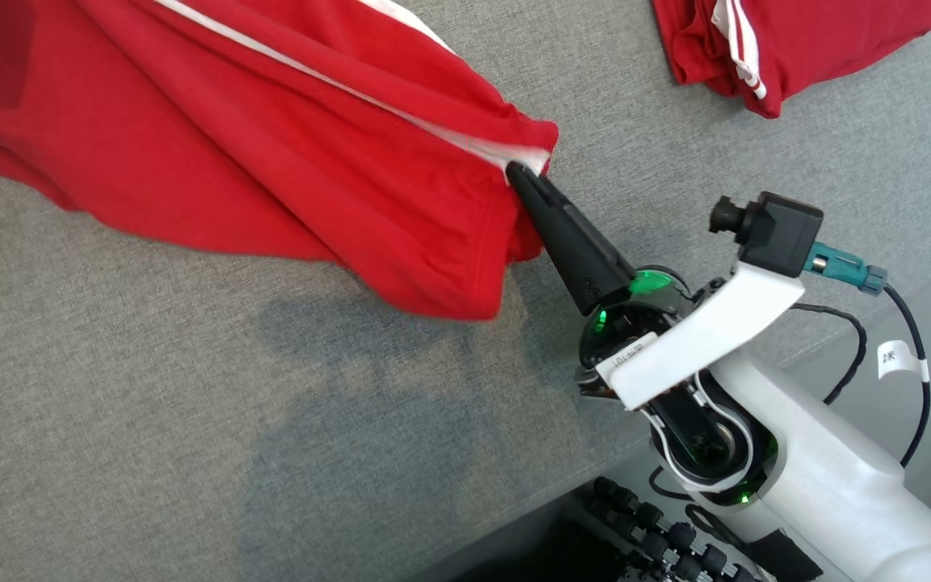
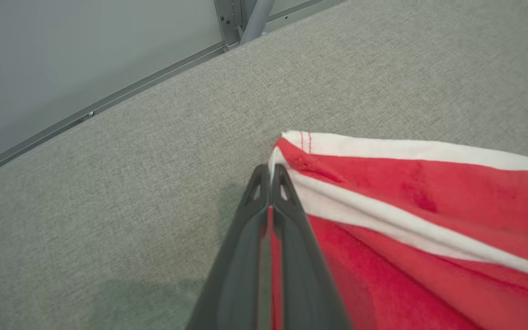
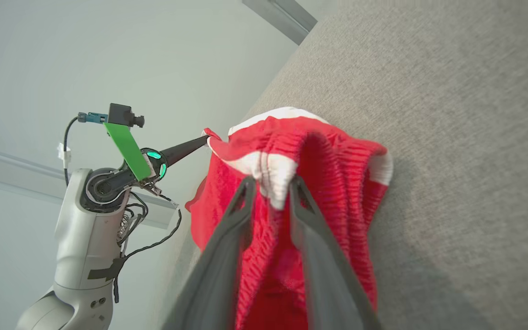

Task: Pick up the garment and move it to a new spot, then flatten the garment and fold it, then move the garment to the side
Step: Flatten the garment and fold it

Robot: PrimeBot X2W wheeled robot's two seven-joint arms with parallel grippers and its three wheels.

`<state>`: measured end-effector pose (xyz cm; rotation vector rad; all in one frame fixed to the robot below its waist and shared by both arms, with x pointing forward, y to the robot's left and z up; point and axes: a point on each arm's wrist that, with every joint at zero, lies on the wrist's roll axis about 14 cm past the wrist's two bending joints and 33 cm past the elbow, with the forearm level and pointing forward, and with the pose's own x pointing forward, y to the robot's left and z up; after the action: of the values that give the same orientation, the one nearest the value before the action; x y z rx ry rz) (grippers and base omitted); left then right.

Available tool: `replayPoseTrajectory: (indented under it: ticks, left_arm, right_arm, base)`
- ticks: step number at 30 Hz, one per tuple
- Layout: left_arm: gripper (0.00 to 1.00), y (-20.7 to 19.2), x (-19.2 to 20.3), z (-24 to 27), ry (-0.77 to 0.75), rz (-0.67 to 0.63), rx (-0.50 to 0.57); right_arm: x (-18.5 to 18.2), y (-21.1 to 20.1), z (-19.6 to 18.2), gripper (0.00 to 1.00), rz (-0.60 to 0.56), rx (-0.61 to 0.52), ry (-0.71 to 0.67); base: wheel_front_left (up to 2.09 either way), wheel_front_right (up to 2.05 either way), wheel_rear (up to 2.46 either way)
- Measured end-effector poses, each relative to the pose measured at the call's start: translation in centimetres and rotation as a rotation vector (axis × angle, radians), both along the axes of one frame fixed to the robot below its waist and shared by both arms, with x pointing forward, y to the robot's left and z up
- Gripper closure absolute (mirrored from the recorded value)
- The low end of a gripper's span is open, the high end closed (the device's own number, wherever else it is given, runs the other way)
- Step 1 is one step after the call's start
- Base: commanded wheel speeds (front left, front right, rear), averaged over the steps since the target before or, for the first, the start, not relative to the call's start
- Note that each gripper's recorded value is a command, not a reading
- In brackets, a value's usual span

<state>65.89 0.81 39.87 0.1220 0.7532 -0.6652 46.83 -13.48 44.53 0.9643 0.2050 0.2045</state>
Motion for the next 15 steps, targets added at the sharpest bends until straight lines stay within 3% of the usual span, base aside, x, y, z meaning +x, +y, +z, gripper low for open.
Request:
replayPoseTrajectory:
  ticks: [1, 3, 8, 11, 15]
  left_arm:
    - [0.6, 0.1, 0.1, 0.0, -0.005, 0.006, 0.002]
    - [0.0, 0.1, 0.2, 0.1, -0.007, 0.011, 0.001]
    - [0.0, -0.1, -0.5, -0.1, -0.008, 0.011, -0.025]
    - [0.0, -0.8, -0.8, 1.2, -0.034, 0.019, -0.116]
    - [0.0, -1.1, -1.8, 2.6, -0.079, 0.014, -0.194]
  right_arm:
    - [0.0, -0.2, 0.0, 0.0, -0.007, -0.003, -0.001]
    - [-0.2, -0.8, 0.0, 0.0, -0.022, -0.013, -0.001]
    - [-1.0, -2.3, 0.0, 0.0, -0.037, -0.099, -0.014]
    - [-1.6, -3.9, 0.3, 0.0, -0.063, -0.184, -0.036]
    - [-2.7, -7.7, 0.8, 0.0, -0.144, -0.388, -0.075]
  base:
    - [0.0, 0.0, 0.0]
    - [0.0, 0.0, 0.0]
    - [0.0, 0.0, 0.0]
    - [0.0, 0.0, 0.0]
    - [0.0, 0.0, 0.0]
